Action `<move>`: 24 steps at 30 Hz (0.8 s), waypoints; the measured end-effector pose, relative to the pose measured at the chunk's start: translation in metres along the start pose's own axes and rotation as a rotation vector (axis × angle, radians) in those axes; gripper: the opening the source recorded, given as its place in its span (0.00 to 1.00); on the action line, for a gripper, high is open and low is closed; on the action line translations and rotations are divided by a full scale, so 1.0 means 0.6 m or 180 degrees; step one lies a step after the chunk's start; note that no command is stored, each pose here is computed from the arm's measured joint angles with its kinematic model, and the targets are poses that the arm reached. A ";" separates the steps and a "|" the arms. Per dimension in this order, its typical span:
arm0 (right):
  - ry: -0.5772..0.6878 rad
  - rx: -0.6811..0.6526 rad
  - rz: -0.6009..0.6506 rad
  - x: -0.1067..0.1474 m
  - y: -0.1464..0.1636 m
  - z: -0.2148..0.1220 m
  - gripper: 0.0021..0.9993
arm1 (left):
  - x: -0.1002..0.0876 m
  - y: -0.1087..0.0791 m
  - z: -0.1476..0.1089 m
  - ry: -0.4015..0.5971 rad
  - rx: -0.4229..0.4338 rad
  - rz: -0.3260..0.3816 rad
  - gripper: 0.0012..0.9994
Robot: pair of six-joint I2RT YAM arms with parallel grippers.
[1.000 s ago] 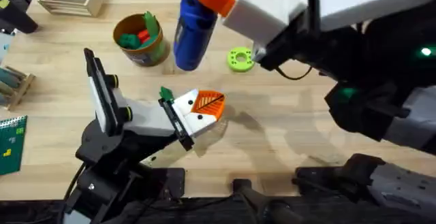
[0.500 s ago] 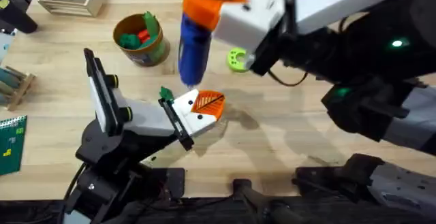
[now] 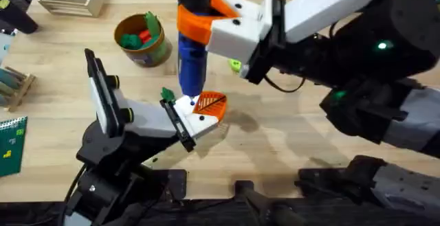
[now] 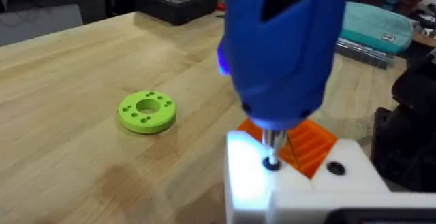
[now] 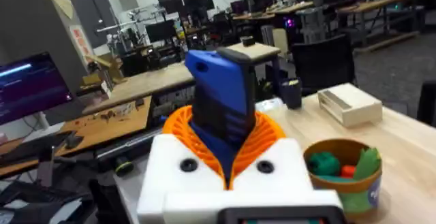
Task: Pick up the gripper from the table and insert it into the empty holder that is missing its gripper. Then pick up a screw, insert it into the mounting hole, and use the screwdriver to tighten it. Finally, clean up the table by picking up the vegetable and placing it into the bucket.
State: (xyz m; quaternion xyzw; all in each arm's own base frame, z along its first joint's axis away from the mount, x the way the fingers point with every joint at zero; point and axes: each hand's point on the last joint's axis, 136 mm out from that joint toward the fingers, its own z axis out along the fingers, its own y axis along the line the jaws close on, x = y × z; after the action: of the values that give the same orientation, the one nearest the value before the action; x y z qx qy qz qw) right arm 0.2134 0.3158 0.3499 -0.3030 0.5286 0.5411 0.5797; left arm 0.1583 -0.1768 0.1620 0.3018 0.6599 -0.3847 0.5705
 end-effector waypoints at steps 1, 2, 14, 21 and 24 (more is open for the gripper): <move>0.0019 0.0000 0.0012 0.004 -0.001 0.001 0.03 | 0.000 0.000 0.000 0.0000 0.0000 0.0000 0.01; 0.0039 0.0004 0.0024 0.008 -0.002 0.003 0.03 | 0.000 0.000 0.000 0.0000 -0.0001 0.0000 0.01; 0.0115 0.0044 0.0072 0.021 -0.008 0.004 0.03 | 0.000 0.000 0.000 0.0001 0.0001 -0.0002 0.01; 0.0037 -0.0015 0.0018 0.009 -0.002 0.004 0.03 | 0.000 0.000 0.000 0.0000 0.0000 0.0000 0.01; 0.0050 -0.0044 0.0013 0.009 -0.001 0.002 0.03 | 0.000 0.000 0.000 0.0000 0.0000 -0.0001 0.01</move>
State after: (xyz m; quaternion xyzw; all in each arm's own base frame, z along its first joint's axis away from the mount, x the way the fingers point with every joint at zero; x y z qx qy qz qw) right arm 0.2138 0.3185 0.3447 -0.3101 0.5300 0.5435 0.5723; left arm 0.1583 -0.1768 0.1620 0.3016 0.6600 -0.3848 0.5704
